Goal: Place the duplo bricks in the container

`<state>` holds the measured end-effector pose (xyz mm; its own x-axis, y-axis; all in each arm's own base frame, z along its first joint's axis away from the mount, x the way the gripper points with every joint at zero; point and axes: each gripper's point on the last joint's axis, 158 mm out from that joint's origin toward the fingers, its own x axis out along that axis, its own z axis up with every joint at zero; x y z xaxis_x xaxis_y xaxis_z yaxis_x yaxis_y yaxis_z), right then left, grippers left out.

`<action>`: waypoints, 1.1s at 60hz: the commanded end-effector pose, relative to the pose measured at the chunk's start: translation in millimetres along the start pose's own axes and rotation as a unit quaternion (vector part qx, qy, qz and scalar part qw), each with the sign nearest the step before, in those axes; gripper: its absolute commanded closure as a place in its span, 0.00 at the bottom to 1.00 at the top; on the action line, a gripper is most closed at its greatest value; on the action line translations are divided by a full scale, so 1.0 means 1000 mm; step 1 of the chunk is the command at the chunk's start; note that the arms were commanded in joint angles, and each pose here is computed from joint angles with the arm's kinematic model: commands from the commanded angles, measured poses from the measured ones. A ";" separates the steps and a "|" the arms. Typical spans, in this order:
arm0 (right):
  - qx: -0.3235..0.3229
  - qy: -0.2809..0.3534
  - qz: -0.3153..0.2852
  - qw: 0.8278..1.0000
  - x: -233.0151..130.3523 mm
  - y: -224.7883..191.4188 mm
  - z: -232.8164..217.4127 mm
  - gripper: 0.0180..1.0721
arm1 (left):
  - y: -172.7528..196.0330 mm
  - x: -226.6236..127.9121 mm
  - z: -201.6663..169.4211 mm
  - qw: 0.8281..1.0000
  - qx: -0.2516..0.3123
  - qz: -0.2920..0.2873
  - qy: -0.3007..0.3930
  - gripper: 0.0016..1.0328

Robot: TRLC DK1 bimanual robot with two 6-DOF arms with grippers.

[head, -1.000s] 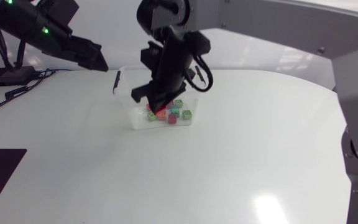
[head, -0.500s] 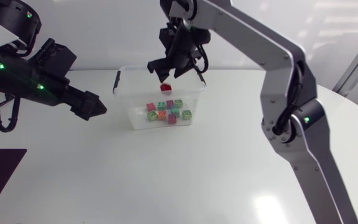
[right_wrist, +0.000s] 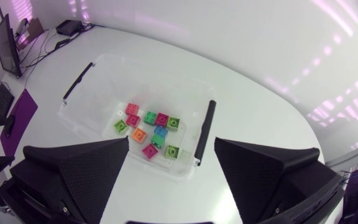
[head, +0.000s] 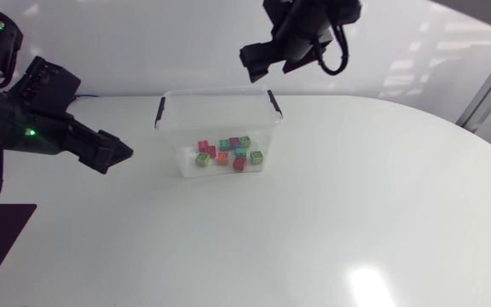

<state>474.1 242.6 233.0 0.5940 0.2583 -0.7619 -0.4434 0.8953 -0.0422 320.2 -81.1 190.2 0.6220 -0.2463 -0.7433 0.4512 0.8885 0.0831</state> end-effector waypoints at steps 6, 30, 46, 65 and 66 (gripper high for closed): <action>0.014 0.010 -0.023 1.000 -0.030 -0.024 -0.034 0.04 | 0.009 -0.014 -0.002 0.999 -0.008 0.027 -0.017 0.04; 0.060 -0.032 -0.094 0.993 -0.078 -0.091 -0.131 0.04 | 0.060 -0.020 -0.027 0.991 -0.033 0.117 -0.055 0.04; 0.075 -0.069 -0.149 0.984 -0.094 -0.123 -0.185 0.04 | 0.067 -0.036 -0.032 0.975 -0.060 0.168 -0.135 0.04; 0.087 -0.116 -0.203 0.968 -0.125 -0.146 -0.227 0.05 | 0.064 -0.054 -0.041 0.958 -0.058 0.195 -0.201 0.04; 0.087 -0.118 -0.206 0.968 -0.126 -0.146 -0.229 0.05 | 0.064 -0.056 -0.040 0.956 -0.057 0.198 -0.208 0.04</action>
<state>318.9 5.7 194.7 0.8363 -0.0471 -0.5462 -0.0482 0.9861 -0.1588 293.8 -1.1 214.7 0.9295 -0.0167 -0.3683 0.1078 0.9677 0.2280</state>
